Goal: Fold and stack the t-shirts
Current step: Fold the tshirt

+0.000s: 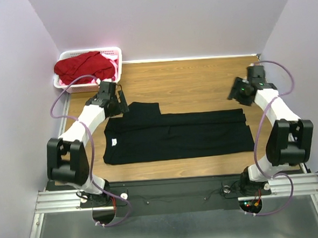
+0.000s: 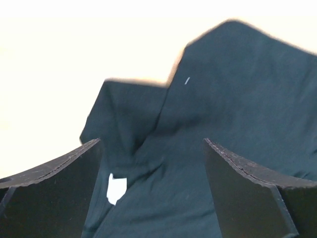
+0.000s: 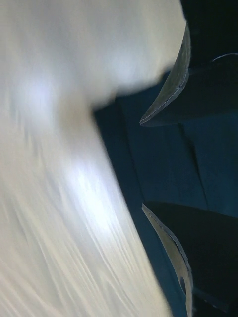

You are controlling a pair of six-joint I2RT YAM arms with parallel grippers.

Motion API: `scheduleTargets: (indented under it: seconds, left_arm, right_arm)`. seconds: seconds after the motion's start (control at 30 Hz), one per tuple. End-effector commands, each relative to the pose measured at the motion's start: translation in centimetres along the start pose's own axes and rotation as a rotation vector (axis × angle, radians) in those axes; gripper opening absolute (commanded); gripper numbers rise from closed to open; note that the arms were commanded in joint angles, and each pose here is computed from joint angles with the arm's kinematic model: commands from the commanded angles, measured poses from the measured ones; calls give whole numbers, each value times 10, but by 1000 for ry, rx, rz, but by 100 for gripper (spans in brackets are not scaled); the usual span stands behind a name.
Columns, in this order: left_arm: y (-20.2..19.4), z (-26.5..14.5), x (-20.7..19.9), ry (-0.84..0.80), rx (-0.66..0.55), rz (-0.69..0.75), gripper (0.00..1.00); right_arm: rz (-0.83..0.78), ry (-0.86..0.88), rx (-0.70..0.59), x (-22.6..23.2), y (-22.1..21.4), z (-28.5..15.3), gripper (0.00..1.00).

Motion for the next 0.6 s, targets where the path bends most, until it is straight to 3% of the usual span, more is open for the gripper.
scheduleTargets:
  seconds: [0.0, 0.23, 0.57]
  left_arm:
    - [32, 17, -11, -32, -48, 56, 94]
    - [61, 59, -33, -97, -80, 160, 87]
    - [69, 102, -44, -76, -33, 163, 71]
  right_arm:
    - [-191, 238, 78, 64, -13, 5, 68]
    - [-406, 546, 168, 168, -58, 30, 66]
    - [-466, 686, 273, 258, -110, 72, 56]
Point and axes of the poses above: each gripper's point midway between its finger pads, its own z axis out along the fingers, its own x axis along the line the jaws close on, y = z × x, the point moved 7 cm from there along -z, back along the fingers, and after that the axes turned 9 degrees about z, right-handed, at the moved point
